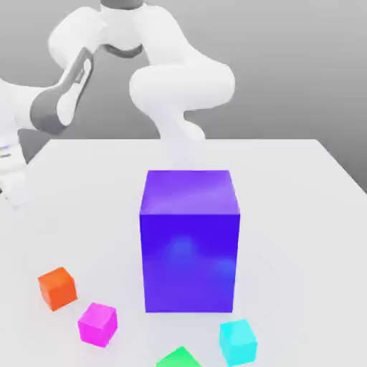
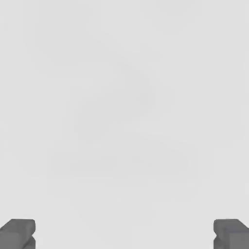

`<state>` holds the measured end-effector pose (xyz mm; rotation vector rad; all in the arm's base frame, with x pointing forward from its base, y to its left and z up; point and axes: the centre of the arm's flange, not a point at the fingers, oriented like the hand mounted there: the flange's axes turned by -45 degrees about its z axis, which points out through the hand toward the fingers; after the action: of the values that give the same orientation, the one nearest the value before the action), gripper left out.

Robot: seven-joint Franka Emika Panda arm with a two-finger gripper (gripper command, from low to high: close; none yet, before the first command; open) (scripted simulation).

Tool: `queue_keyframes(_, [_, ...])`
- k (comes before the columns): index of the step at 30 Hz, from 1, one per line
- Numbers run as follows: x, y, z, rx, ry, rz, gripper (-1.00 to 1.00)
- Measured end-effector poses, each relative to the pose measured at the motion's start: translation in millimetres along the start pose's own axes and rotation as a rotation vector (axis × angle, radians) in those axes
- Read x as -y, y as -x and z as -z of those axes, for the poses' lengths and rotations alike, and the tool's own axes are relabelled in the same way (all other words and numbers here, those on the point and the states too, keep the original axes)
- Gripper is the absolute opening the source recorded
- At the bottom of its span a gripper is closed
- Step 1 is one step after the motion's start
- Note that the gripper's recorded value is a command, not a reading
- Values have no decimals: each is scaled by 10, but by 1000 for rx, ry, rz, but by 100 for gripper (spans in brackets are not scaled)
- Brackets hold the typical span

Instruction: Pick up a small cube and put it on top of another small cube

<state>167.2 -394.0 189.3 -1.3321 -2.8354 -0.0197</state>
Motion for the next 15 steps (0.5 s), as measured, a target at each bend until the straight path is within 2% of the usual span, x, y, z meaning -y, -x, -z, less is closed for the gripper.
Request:
queue_keyframes(8, [-1112,251,-4,0,-4,173,100])
queue_keyframes(15, [-2126,227,-5,2,-8,323,100])
